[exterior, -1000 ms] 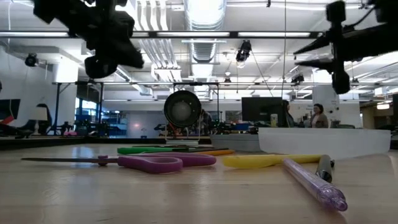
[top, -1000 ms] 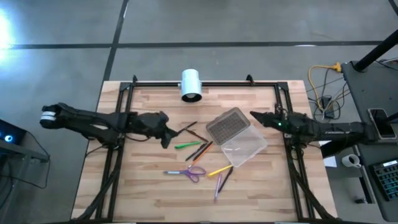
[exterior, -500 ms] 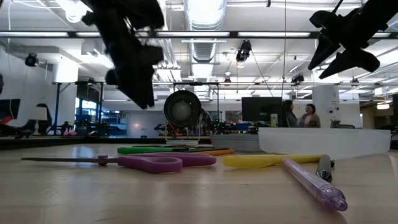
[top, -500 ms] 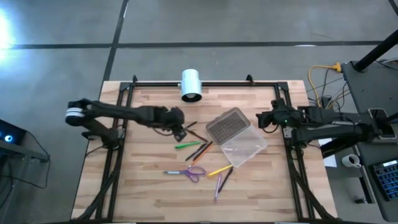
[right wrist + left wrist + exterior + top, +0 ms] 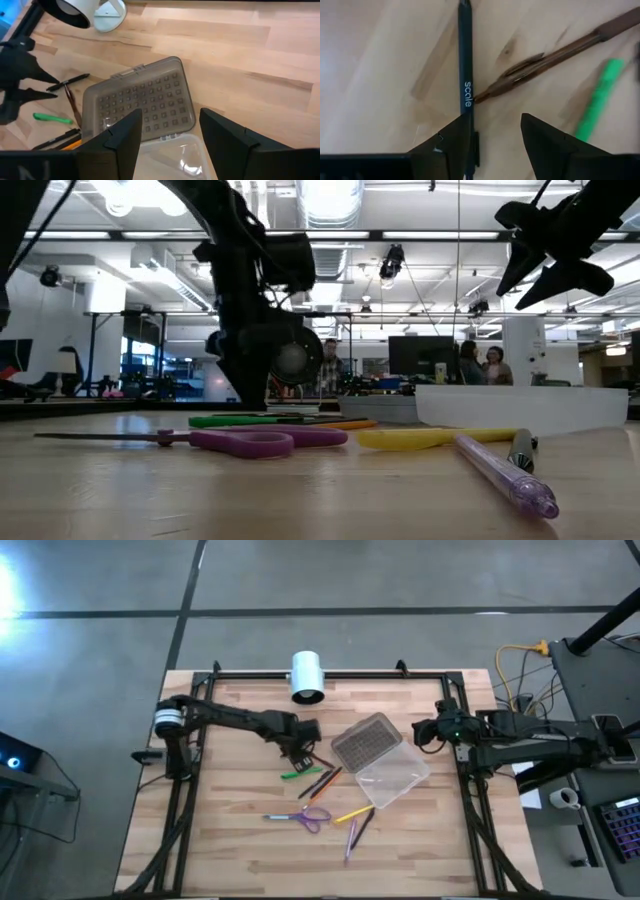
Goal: Pick & place school supplies into a supply box
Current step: Put the black pen into the supply box
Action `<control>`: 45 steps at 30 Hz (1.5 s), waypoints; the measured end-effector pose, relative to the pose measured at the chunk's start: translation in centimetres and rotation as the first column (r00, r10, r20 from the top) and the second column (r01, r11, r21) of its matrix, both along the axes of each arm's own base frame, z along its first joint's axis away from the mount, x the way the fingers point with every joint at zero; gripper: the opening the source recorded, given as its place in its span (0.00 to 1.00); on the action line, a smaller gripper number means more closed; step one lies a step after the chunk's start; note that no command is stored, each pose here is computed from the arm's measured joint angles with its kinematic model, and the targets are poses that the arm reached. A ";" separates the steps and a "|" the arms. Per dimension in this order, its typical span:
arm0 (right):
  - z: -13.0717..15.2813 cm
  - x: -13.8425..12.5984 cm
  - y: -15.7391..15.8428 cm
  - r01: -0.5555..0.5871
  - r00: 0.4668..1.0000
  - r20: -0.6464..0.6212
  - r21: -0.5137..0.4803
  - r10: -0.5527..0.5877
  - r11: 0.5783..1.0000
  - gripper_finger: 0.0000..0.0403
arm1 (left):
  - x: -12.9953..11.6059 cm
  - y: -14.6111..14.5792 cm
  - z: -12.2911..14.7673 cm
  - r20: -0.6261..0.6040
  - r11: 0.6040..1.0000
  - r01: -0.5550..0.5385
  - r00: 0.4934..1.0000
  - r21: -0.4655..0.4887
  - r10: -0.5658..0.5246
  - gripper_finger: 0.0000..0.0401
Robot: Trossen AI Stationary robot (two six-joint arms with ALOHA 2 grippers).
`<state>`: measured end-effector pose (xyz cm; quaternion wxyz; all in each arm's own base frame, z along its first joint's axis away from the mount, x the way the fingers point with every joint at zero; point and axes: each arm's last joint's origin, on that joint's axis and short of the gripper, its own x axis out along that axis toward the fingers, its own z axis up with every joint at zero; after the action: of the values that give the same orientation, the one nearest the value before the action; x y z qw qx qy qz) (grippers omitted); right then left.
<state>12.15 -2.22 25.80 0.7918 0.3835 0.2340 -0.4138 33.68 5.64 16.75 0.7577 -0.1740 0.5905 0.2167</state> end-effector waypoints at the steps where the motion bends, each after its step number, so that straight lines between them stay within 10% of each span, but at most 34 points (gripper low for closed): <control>1: 0.0 0.0 0.0 0.000 1.000 -0.001 0.000 0.000 1.000 0.48 | 0.1 0.1 -0.4 -0.031 1.000 -0.001 1.000 -0.007 0.001 0.40; 14: -0.2 0.2 0.0 0.018 1.000 -0.001 0.017 -0.018 1.000 0.48 | -0.7 0.7 -0.8 -0.099 0.999 0.043 0.994 -0.012 -0.044 0.38; 33: -0.2 0.2 0.0 -0.036 0.999 -0.036 -0.025 0.035 0.999 0.41 | -1.3 3.0 -1.9 -0.078 0.999 -0.042 0.996 0.015 0.043 0.04; 45: -0.2 0.2 0.1 -0.100 0.993 -0.059 -0.022 0.098 0.995 0.44 | -1.9 2.4 1.2 -0.015 0.993 -0.057 0.998 0.104 0.059 0.35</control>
<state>12.37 -2.13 25.60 0.8091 0.3493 0.2702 -0.3878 31.79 8.04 17.93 0.7537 -0.1496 0.5800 0.2706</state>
